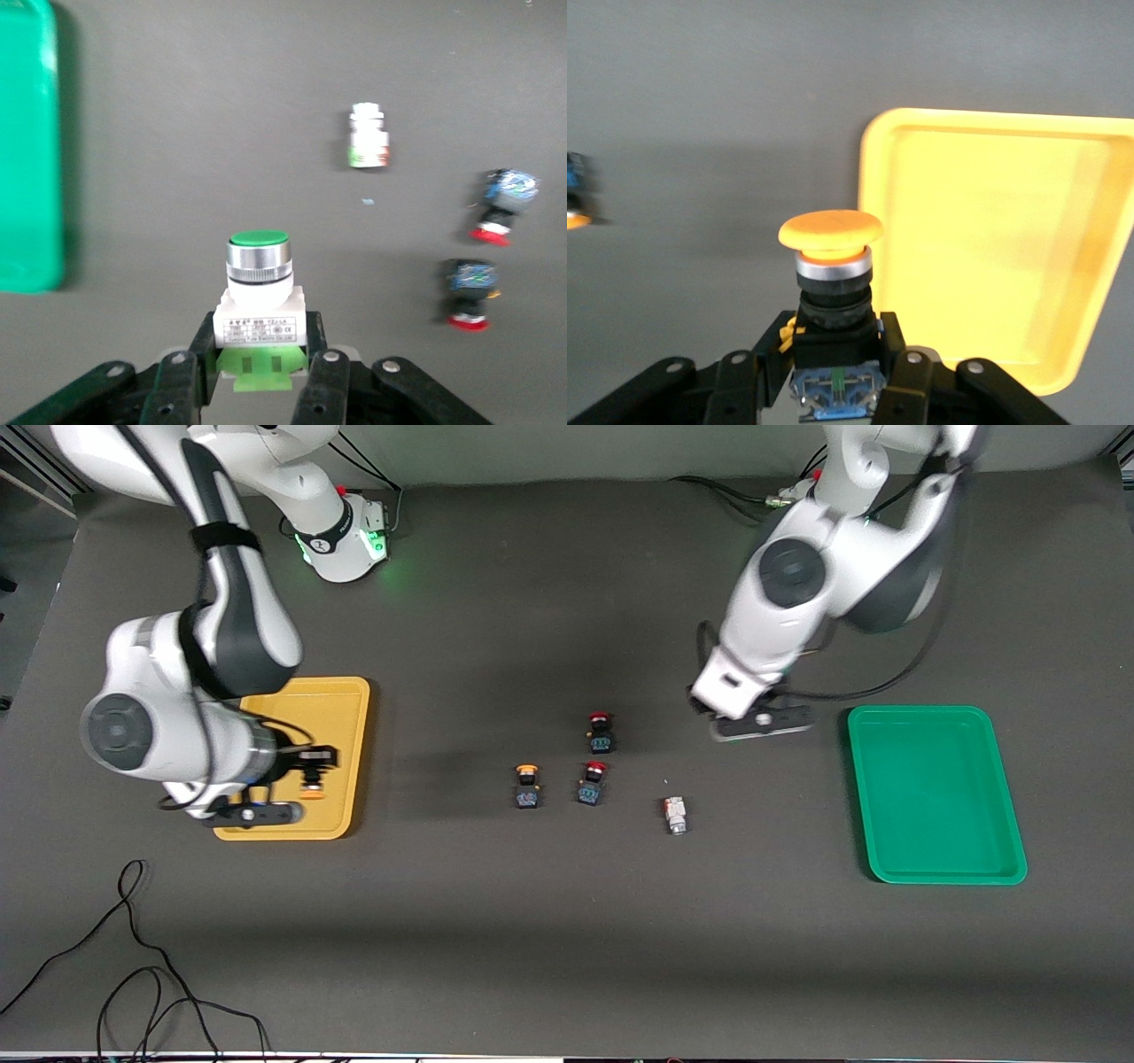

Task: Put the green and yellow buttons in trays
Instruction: 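Carry the orange button to the yellow tray while the left gripper carries green, then release both buttons in the trays and return both grippers to the cluster, then grasp the second orange button with the right gripper while the left grasps green, then carry the orange button to the yellow tray while the left gripper carries green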

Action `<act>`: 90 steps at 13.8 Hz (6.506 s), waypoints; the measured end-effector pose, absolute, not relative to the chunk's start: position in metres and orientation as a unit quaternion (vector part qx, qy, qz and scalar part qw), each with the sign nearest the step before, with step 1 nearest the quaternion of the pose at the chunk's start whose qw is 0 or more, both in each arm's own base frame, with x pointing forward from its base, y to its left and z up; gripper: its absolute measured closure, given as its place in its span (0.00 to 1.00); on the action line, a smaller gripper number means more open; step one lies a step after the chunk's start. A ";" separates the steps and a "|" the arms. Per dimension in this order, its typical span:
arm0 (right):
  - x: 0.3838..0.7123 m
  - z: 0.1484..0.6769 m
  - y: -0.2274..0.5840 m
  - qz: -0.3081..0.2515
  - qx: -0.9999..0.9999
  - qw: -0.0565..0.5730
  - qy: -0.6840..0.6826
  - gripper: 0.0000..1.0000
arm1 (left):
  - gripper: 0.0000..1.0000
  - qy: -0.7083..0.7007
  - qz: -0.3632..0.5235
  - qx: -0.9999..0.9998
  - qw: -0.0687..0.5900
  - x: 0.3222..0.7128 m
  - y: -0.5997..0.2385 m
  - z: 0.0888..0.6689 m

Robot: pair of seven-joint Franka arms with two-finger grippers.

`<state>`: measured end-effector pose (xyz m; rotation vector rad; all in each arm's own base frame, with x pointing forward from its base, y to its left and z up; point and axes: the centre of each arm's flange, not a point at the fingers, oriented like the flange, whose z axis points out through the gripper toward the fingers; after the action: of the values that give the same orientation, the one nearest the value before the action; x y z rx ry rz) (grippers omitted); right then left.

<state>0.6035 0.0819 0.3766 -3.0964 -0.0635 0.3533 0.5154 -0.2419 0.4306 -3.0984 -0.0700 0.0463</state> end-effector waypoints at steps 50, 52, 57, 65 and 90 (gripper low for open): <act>0.573 0.177 0.405 0.015 -0.996 0.044 0.082 0.33 | 0.02 -0.074 -0.005 -0.997 -0.010 0.557 -0.351 0.325; 0.572 0.179 0.408 0.013 -0.996 0.046 0.080 0.56 | 0.02 -0.071 0.002 -0.997 -0.003 0.559 -0.353 0.296; 0.583 0.210 0.409 0.002 -0.995 0.055 0.082 0.58 | 0.02 -0.077 0.015 -0.997 -0.001 0.560 -0.355 0.232; 0.614 0.434 0.248 0.064 -0.994 0.035 0.081 0.58 | 0.11 -0.082 0.005 -0.997 -0.014 0.565 -0.354 0.194; 0.537 0.204 -0.046 0.007 -0.999 0.010 -0.052 0.58 | 0.68 0.008 0.070 -0.997 0.012 0.606 -0.070 0.429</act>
<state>0.5369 -0.0456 0.2040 -3.1173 -0.1629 0.0229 0.6062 -0.0695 0.4291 -3.1095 0.0252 0.2180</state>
